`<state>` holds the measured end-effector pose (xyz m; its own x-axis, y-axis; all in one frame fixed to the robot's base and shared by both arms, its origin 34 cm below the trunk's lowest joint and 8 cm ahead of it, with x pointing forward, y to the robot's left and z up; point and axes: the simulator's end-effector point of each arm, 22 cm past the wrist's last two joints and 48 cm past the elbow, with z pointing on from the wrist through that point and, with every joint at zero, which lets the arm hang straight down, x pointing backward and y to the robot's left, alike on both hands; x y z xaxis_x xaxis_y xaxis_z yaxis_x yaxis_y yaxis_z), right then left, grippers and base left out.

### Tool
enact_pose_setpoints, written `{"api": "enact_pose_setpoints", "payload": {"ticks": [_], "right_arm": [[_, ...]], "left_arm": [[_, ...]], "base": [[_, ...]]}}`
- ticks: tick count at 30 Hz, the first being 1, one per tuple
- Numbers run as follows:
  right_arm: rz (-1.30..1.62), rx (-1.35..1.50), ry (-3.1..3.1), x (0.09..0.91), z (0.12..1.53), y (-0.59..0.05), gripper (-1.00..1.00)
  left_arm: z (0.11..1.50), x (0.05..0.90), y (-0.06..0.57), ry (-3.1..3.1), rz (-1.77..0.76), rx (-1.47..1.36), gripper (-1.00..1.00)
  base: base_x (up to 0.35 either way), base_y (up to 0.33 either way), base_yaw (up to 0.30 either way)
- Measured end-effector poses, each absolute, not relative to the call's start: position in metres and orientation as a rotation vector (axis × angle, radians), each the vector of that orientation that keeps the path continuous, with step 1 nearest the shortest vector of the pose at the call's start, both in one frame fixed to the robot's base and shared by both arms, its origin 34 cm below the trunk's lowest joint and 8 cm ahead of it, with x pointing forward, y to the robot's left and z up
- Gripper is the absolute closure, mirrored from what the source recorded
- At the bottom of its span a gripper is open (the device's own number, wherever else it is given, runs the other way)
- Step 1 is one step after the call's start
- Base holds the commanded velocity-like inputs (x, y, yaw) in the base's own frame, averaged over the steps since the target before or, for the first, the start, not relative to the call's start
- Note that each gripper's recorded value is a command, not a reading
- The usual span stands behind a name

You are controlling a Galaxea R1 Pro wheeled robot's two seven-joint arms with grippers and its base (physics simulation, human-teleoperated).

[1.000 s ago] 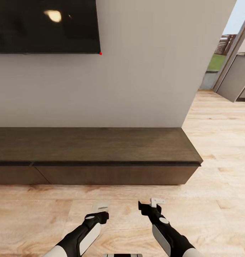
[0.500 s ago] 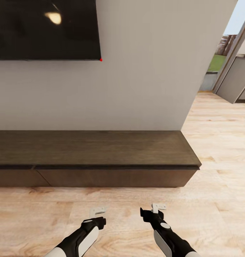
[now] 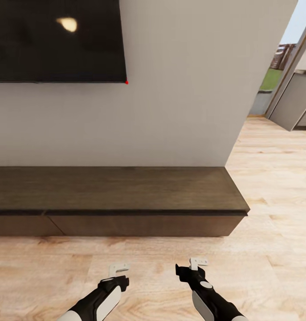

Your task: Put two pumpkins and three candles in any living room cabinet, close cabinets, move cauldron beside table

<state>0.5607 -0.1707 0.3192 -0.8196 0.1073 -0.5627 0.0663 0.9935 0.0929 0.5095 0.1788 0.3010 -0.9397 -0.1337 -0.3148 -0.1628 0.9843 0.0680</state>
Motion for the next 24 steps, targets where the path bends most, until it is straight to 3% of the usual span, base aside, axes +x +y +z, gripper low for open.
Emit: {"api": "enact_pose_setpoints", "payload": {"ticks": [16, 24], "right_arm": [[0.077, 0.132, 2.543, 0.564, 0.350, -0.178, -1.00], [-0.044, 0.143, 2.710, 0.493, 0.323, -0.214, -1.00]], "left_arm": [[0.320, 0.490, 0.200, 2.871, 0.200, -0.256, -1.00], [0.324, 0.462, 0.222, 2.930, 0.283, -0.252, -1.00]], "base": [[0.000, 0.000, 0.000], [0.000, 0.000, 0.000]]}}
